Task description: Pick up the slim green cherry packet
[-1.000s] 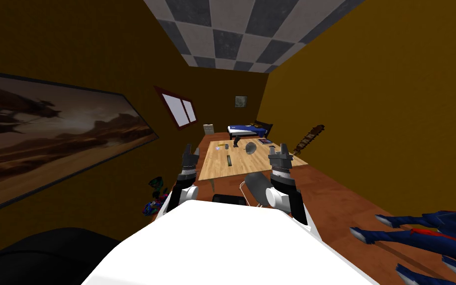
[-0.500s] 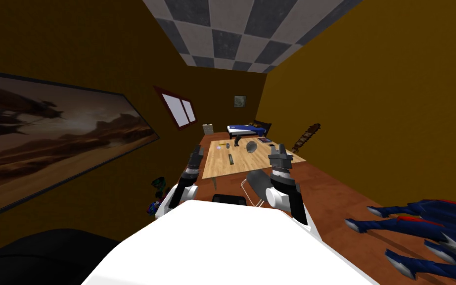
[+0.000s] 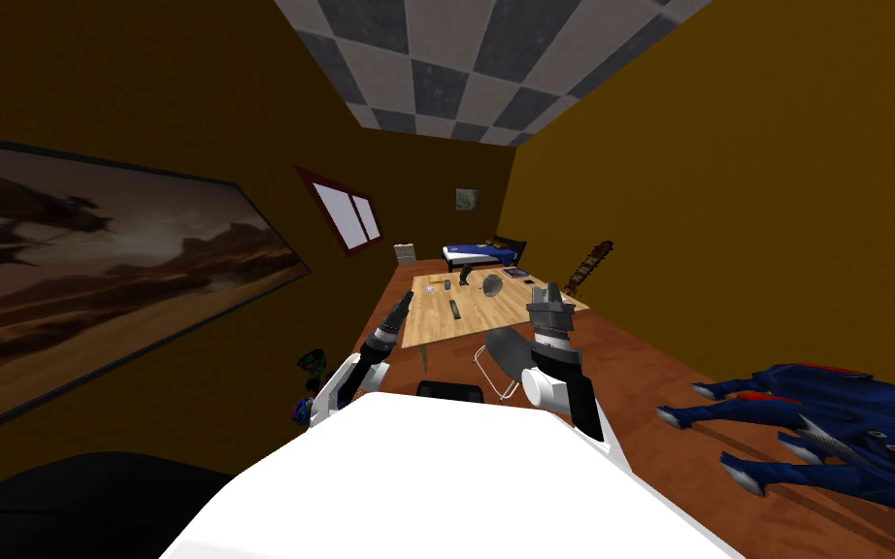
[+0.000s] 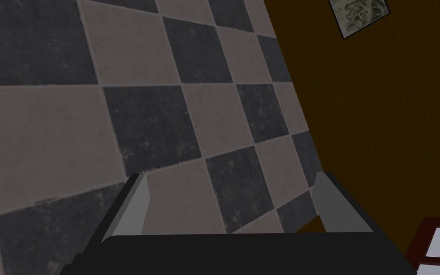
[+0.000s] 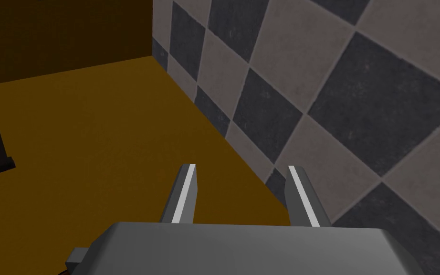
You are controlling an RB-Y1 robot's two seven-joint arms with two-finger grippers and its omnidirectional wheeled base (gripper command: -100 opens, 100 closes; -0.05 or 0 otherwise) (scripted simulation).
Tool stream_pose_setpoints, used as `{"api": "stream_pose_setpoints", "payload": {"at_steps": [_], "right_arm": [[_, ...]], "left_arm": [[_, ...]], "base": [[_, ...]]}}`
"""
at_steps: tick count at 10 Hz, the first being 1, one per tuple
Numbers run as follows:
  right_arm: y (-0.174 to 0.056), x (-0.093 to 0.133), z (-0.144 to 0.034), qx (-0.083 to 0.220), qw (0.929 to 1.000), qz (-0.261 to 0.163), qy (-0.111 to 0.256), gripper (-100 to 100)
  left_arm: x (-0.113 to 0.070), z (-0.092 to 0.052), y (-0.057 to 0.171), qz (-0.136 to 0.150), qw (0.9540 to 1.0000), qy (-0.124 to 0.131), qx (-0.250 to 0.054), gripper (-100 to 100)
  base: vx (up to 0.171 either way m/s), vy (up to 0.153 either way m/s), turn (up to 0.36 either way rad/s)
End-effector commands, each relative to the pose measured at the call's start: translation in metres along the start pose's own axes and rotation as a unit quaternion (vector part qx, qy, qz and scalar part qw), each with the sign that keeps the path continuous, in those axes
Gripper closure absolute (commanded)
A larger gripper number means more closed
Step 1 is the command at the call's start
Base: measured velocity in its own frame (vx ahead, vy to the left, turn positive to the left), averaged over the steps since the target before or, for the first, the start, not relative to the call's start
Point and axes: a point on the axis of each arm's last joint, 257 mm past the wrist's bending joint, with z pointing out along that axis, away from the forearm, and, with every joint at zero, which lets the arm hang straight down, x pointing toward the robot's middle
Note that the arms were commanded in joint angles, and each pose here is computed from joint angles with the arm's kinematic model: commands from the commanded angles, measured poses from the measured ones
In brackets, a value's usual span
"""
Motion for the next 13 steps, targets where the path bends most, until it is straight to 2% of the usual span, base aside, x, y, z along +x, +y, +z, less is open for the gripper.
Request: {"api": "stream_pose_setpoints", "payload": {"at_steps": [1, 2, 3, 4, 5, 6, 7, 8, 9, 10, 11, 12, 13], "right_arm": [[0.0, 0.0, 0.0, 0.0, 1.0, 0.0, 0.0, 0], [0.0, 0.0, 0.0, 0.0, 1.0, 0.0, 0.0, 0], [0.0, 0.0, 0.0, 0.0, 1.0, 0.0, 0.0, 0], [0.0, 0.0, 0.0, 0.0, 1.0, 0.0, 0.0, 0], [0.0, 0.0, 0.0, 0.0, 1.0, 0.0, 0.0, 0], [0.0, 0.0, 0.0, 0.0, 1.0, 0.0, 0.0, 0], [0.0, 0.0, 0.0, 0.0, 1.0, 0.0, 0.0, 0], [0.0, 0.0, 0.0, 0.0, 1.0, 0.0, 0.0, 0], [0.0, 0.0, 0.0, 0.0, 1.0, 0.0, 0.0, 0], [0.0, 0.0, 0.0, 0.0, 1.0, 0.0, 0.0, 0], [0.0, 0.0, 0.0, 0.0, 1.0, 0.0, 0.0, 0], [0.0, 0.0, 0.0, 0.0, 1.0, 0.0, 0.0, 0], [0.0, 0.0, 0.0, 0.0, 1.0, 0.0, 0.0, 0]], "left_arm": [[0.019, 0.002, 0.0, 0.049, 0.9979, 0.039, 0.016, -100], [0.023, 0.0, 0.0, 0.063, 0.9966, 0.05, 0.019, -100], [0.038, -0.001, 0.003, 0.097, 0.9917, 0.078, 0.031, -100], [0.04, -0.002, 0.003, 0.104, 0.9905, 0.083, 0.032, -100], [0.054, -0.005, 0.007, 0.14, 0.9827, 0.113, 0.045, -100], [0.057, -0.005, 0.007, 0.147, 0.9811, 0.117, 0.046, -100], [0.071, -0.01, 0.013, 0.182, 0.9705, 0.146, 0.06, -100], [0.073, -0.011, 0.013, 0.19, 0.9681, 0.151, 0.062, -100], [0.087, -0.017, 0.021, 0.225, 0.9545, 0.18, 0.076, -100], [0.09, -0.018, 0.022, 0.234, 0.9514, 0.185, 0.078, -100], [0.103, -0.026, 0.032, 0.268, 0.935, 0.214, 0.092, -100], [0.106, -0.028, 0.032, 0.277, 0.9308, 0.219, 0.095, -100], [0.117, -0.037, 0.044, 0.309, 0.912, 0.247, 0.109, -100]], "base": [[-0.062, 0.094, -0.177], [-0.055, 0.08, -0.069], [-0.042, 0.059, -0.111], [-0.032, 0.045, -0.065], [-0.04, 0.05, -0.17], [-0.035, 0.044, -0.087], [-0.046, 0.042, -0.138], [-0.038, 0.048, -0.09], [-0.028, 0.045, -0.185], [-0.027, 0.043, -0.093], [-0.035, 0.033, -0.202], [-0.029, 0.03, -0.098], [-0.022, 0.033, -0.238]]}}
